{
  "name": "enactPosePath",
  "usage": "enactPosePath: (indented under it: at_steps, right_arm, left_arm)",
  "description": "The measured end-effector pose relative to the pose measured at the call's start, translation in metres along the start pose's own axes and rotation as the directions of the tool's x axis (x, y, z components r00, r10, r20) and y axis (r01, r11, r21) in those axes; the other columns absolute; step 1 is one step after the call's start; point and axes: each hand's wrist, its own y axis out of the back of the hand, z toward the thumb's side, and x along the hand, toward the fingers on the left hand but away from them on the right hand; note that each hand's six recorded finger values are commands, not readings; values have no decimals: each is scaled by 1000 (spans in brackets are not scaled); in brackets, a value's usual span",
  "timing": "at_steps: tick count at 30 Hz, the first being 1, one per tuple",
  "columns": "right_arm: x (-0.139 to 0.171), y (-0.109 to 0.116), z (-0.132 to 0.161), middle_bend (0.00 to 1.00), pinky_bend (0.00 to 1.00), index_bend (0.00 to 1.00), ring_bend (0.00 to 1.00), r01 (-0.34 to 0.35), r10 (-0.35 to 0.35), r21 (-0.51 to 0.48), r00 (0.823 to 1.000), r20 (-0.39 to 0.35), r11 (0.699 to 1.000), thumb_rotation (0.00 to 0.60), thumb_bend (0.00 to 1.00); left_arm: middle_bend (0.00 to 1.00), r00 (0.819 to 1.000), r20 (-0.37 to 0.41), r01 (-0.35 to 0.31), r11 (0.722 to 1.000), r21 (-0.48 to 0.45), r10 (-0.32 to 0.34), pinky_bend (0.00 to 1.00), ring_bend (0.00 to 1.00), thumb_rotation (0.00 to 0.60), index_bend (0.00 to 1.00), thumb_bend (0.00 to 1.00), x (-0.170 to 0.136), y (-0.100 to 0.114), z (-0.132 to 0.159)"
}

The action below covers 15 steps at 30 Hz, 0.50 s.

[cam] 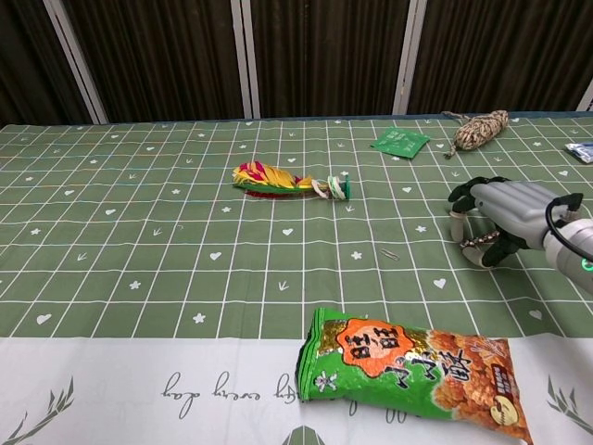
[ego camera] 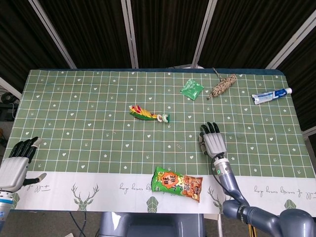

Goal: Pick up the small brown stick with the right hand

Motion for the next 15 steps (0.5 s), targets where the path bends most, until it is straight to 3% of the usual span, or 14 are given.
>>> enactPosePath:
  at_steps: [15]
  right_arm:
    - [-1,0,1,153,30,518,0,6,-6,-4,1000,2,1000,600,311]
  left_arm:
    - [0,1000,-4,4,1000,-7,-4,0,0,600,0,118,0,0,0]
